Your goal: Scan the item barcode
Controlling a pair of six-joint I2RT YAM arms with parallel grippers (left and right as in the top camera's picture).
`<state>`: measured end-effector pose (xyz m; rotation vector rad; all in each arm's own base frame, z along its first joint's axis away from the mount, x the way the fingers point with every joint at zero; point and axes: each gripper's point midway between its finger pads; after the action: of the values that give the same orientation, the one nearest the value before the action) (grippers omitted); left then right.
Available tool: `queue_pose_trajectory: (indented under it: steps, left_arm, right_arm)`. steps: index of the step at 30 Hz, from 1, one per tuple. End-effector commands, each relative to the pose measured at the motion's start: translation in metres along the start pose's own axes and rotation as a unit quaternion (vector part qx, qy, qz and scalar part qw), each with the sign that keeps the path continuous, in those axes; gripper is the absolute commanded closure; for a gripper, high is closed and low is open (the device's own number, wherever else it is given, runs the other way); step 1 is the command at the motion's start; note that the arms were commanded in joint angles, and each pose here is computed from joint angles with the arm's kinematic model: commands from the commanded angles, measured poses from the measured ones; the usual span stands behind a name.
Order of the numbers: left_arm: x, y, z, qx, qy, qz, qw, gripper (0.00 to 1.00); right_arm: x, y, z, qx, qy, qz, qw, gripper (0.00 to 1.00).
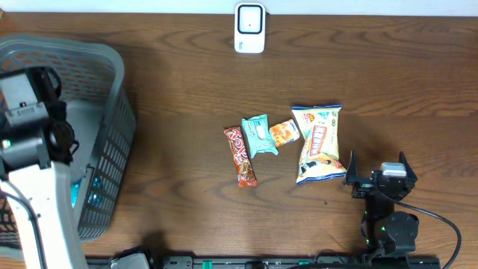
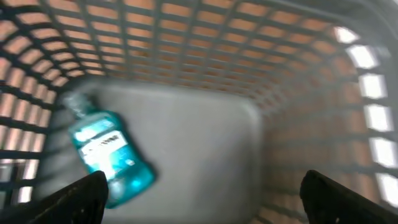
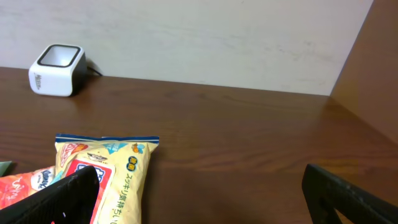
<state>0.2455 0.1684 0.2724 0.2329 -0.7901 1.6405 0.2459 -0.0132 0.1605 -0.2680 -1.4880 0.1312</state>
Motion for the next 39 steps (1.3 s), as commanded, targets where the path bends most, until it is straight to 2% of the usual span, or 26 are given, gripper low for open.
queue_pose_trajectory:
  steps: [1, 2, 6, 10, 12, 18, 25, 30, 39]
  left_arm:
    - [0.003, 0.04, -0.034, 0.118, 0.01, 0.11, 0.987, 0.04]
    - [-0.004, 0.054, -0.046, 0.163, 0.043, 0.14, 0.976, 0.04]
    - [-0.019, 0.083, -0.07, 0.25, 0.112, 0.175, 0.946, 0.04]
    - [-0.026, 0.109, -0.085, 0.322, 0.14, 0.184, 0.918, 0.04]
    - [-0.031, 0.117, -0.09, 0.341, 0.144, 0.181, 0.911, 0.04]
    - [-0.052, 0.133, -0.116, 0.346, 0.145, 0.178, 0.91, 0.04]
    - [-0.074, 0.147, -0.145, 0.331, 0.143, 0.176, 0.916, 0.04]
    - [-0.081, 0.146, -0.164, 0.3, 0.145, 0.152, 0.93, 0.04]
    - [-0.109, 0.169, -0.188, 0.287, 0.145, 0.158, 0.934, 0.04]
  right_arm:
    - [0.0, -0.001, 0.0, -0.004, 0.0, -0.006, 1.0, 0.01]
    - [0.0, -0.001, 0.0, -0.004, 0.0, -0.006, 1.0, 0.01]
    - [0.0, -0.001, 0.0, -0.004, 0.0, -0.006, 1.0, 0.01]
    - [0.0, -0.001, 0.0, -0.004, 0.0, -0.006, 1.0, 0.01]
    - [0.0, -0.001, 0.0, -0.004, 0.0, -0.006, 1.0, 0.01]
    - [0.0, -0.001, 0.0, -0.004, 0.0, -0.006, 1.0, 0.01]
    - [0.0, -0.001, 0.0, -0.004, 0.0, -0.006, 1.0, 0.01]
    - [0.0, -0.001, 0.0, -0.004, 0.0, -0.006, 1.0, 0.01]
    - [0.0, -0.001, 0.0, -0.004, 0.0, -0.006, 1.0, 0.01]
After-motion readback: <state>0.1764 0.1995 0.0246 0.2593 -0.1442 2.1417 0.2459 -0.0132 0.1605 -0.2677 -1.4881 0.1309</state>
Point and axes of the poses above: each gripper's point midway between its finger pads, its own z axis back along the fingers, its own y axis along the line the jaws close on, x = y × z, and after that the axes turned 9 degrees about z, right-handed
